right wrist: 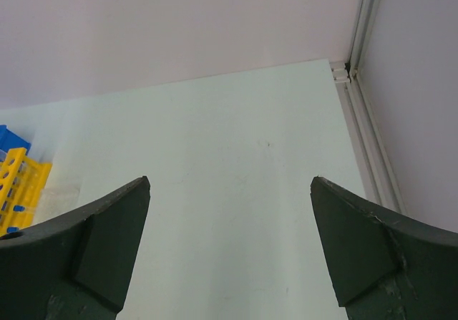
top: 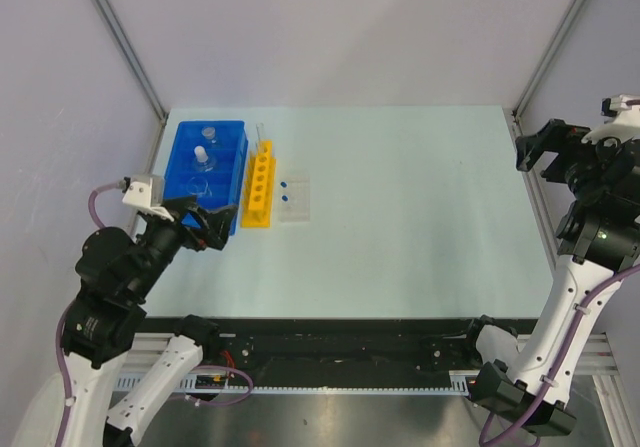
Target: Organize the chemistry lab equipment
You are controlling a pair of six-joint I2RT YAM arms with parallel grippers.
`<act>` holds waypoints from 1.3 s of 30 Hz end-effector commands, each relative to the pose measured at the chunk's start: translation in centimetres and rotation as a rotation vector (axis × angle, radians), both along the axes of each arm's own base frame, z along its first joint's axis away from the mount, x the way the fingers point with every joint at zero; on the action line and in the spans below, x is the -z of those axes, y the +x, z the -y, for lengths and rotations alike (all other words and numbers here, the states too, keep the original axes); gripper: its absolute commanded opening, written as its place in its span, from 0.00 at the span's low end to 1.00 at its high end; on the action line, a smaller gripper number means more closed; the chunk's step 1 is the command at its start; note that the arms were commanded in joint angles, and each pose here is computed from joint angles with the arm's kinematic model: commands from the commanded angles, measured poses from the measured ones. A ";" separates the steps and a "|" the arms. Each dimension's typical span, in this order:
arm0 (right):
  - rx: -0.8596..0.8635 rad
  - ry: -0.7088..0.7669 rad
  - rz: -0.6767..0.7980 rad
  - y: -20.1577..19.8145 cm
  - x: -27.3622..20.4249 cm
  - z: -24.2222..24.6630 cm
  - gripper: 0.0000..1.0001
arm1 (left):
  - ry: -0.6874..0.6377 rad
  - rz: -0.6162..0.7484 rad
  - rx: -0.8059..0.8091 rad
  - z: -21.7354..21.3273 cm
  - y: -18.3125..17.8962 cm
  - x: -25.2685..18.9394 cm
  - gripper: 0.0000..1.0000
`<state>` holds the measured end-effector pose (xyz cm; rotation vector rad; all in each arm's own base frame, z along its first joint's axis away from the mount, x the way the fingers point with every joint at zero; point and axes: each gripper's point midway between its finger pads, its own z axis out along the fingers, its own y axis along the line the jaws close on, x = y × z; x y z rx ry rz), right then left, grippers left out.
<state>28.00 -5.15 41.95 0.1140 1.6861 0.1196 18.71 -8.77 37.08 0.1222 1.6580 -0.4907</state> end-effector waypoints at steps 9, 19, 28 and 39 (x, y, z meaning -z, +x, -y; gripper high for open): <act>0.009 0.050 -0.024 -1.0 0.0 -0.6 1.00 | -0.004 0.058 0.018 -0.7 -2.4 -1.4 1.00; 0.012 0.065 -0.030 -1.4 0.5 -0.9 1.00 | -0.069 0.096 0.071 -0.4 -4.9 -2.1 1.00; 0.029 0.056 -0.036 -1.9 1.1 -0.7 1.00 | -0.095 0.109 0.082 -0.7 -6.6 -2.4 1.00; 0.045 0.034 -0.034 -2.8 1.4 -0.9 1.00 | -0.115 0.132 0.101 -0.5 -7.2 -3.3 1.00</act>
